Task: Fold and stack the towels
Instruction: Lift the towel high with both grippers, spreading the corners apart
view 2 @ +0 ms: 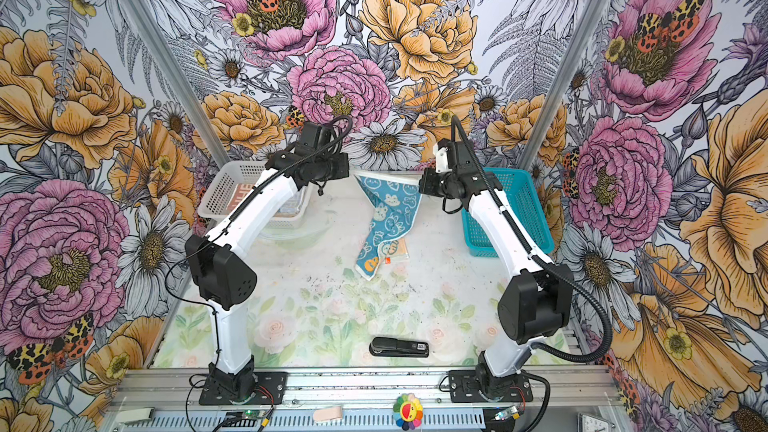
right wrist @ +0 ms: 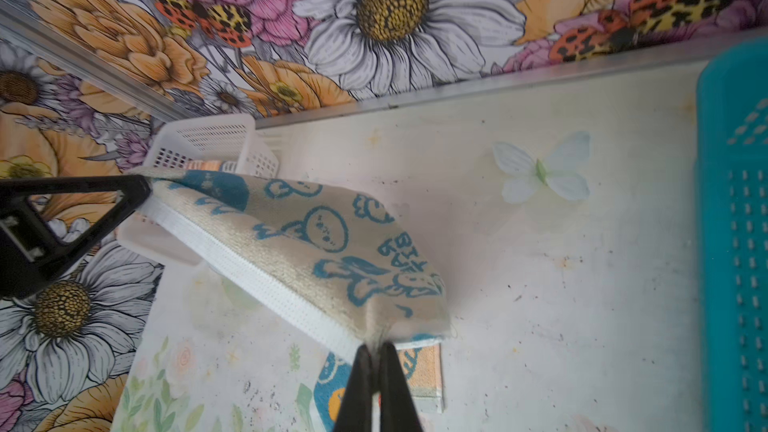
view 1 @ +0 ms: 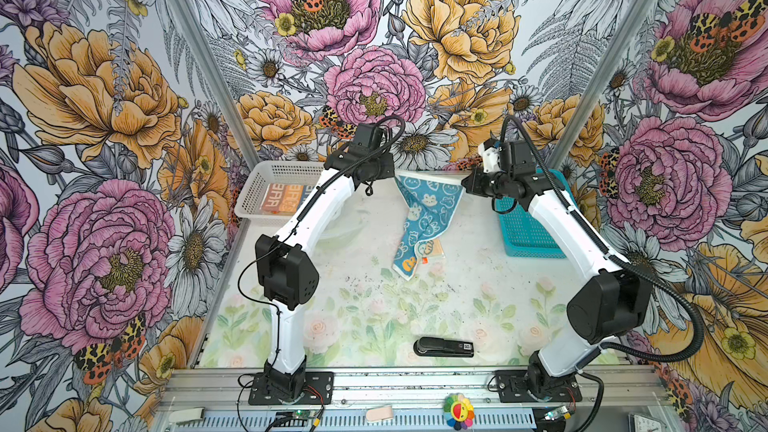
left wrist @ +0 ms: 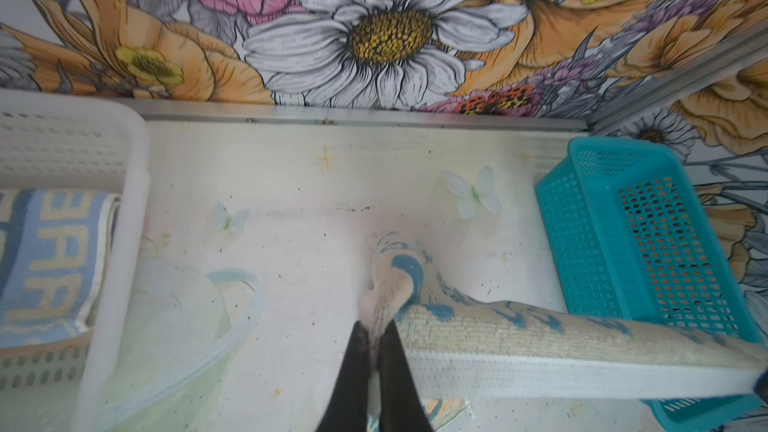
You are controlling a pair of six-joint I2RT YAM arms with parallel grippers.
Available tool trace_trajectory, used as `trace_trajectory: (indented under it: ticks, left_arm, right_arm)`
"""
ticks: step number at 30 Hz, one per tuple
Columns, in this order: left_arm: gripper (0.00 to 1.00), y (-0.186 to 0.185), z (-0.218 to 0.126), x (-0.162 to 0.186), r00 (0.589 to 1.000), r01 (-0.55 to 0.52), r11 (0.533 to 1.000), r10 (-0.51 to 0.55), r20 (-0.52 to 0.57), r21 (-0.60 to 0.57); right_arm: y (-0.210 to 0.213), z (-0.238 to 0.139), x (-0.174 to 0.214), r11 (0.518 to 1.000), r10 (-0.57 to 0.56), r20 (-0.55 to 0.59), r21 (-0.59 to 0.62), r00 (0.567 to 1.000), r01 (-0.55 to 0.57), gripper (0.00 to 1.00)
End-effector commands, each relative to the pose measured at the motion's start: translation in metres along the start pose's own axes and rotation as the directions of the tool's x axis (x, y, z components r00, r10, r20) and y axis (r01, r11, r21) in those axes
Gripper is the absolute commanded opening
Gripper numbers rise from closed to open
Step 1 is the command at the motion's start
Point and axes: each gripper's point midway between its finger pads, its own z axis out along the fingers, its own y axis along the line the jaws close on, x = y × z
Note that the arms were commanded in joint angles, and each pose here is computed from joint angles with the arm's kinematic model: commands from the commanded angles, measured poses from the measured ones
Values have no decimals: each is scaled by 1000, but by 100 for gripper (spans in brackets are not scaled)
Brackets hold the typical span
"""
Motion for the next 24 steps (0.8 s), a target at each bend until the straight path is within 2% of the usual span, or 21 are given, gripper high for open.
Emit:
trace_trajectory:
  ticks: [1,5,7,8,15,20,24]
  left_arm:
    - [0,5,-74,-59,987,-22,999,28,161,-35]
    - [0,-7,-147,-101,946,-34,999,34,322,-5]
    - [0,-11,-179,-110,926,-41,999,35,375,8]
    - [0,-14,-207,-114,909,-47,999,35,415,19]
    - [0,-27,-303,-93,854,-127,992,113,508,-7]
    - [0,-32,-353,-71,835,-136,989,85,544,53]
    - [0,-33,-352,-63,847,-140,987,74,526,85]
  right_arm:
    - [38,-60,-43,995,-65,143,-67,988,75,0]
    - [74,-108,-66,978,-113,250,-142,962,152,0]
    - [92,-135,-70,964,-139,297,-178,945,198,0]
    - [99,-150,-70,957,-152,321,-190,935,221,0]
    - [137,-238,-55,907,-221,449,-233,866,352,0]
    - [147,-272,-43,898,-221,474,-243,853,368,0]
    - [139,-270,-47,923,-181,462,-226,868,313,0]
